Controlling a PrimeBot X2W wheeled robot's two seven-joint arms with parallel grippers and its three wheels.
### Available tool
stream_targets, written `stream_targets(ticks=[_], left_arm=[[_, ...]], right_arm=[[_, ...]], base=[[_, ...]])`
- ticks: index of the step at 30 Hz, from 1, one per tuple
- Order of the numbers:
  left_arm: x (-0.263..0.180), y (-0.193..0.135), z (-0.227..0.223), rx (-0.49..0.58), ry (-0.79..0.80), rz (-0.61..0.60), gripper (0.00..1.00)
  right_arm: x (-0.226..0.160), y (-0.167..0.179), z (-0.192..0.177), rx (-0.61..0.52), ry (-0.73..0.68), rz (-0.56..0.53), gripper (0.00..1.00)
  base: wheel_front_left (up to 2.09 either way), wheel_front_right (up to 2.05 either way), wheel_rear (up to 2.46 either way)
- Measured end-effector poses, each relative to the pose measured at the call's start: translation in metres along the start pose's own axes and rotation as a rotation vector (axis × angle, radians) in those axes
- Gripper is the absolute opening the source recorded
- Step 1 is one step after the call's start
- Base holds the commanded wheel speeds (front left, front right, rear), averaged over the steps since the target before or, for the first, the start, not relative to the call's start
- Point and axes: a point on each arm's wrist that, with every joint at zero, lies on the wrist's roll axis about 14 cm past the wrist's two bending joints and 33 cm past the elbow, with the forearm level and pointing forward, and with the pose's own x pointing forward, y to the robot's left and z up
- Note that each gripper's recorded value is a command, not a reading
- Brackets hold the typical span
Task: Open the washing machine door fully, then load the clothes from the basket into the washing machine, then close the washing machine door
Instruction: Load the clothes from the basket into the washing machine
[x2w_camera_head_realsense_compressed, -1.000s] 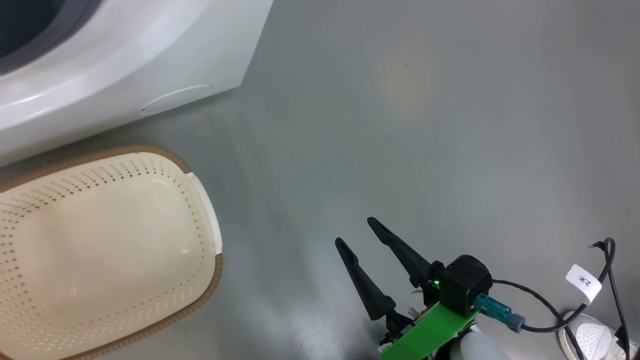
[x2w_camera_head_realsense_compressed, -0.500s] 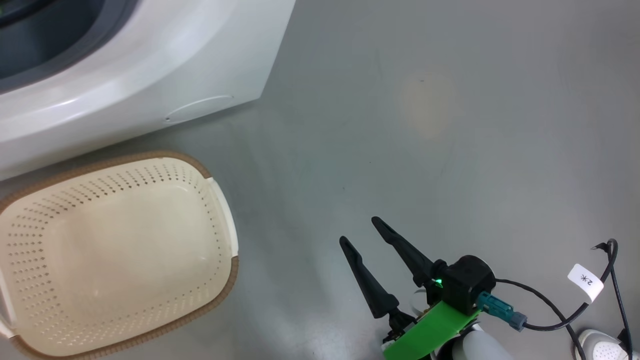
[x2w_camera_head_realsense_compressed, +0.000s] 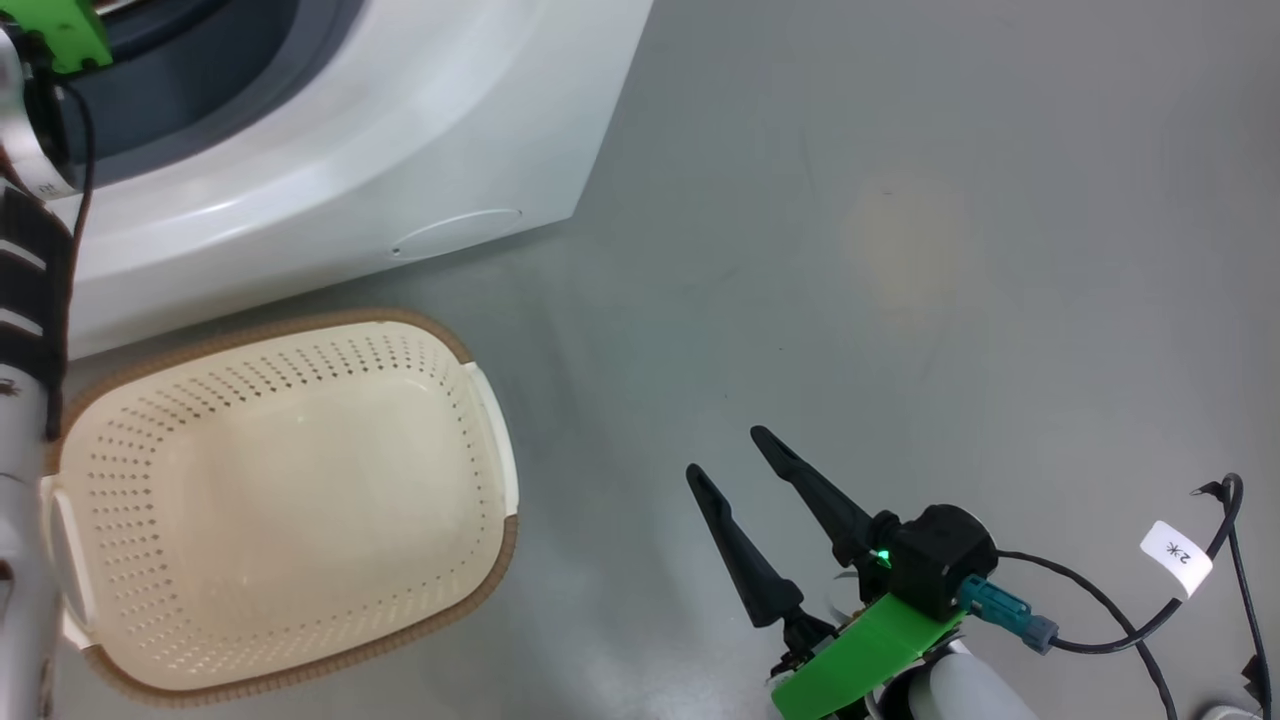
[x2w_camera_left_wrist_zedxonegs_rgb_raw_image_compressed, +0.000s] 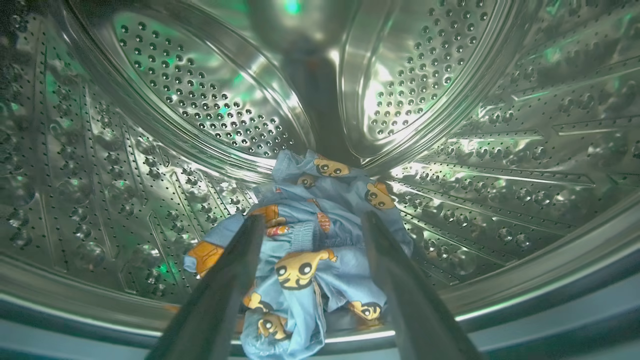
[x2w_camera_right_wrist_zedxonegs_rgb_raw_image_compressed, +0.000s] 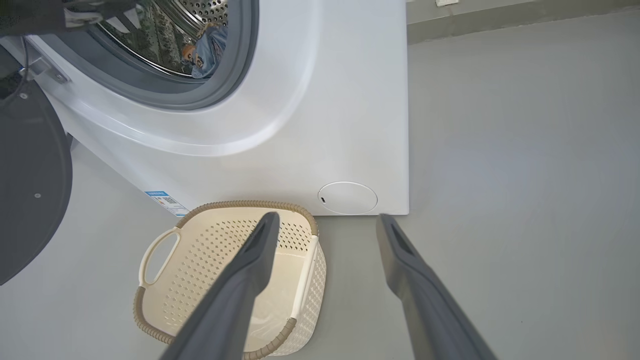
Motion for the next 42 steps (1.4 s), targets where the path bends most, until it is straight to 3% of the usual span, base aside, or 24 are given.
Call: stream_targets(ticks=[26,42], left_arm=[[-0.041,-0.011,-0.011,-0.104,0.008,-0.038,1.0],[-0.112,-0.027,-0.018,-0.151,-0.065,-0.125,1.0]], right_arm=[[0.017,0.015,0.009,-0.005,-0.033,0.062,1.0],[0.013,0.021,0.025,-0.056,-0.078,0.078,1.0]], base=[[0.0,0.0,0.0],[0.0,0.0,0.0]])
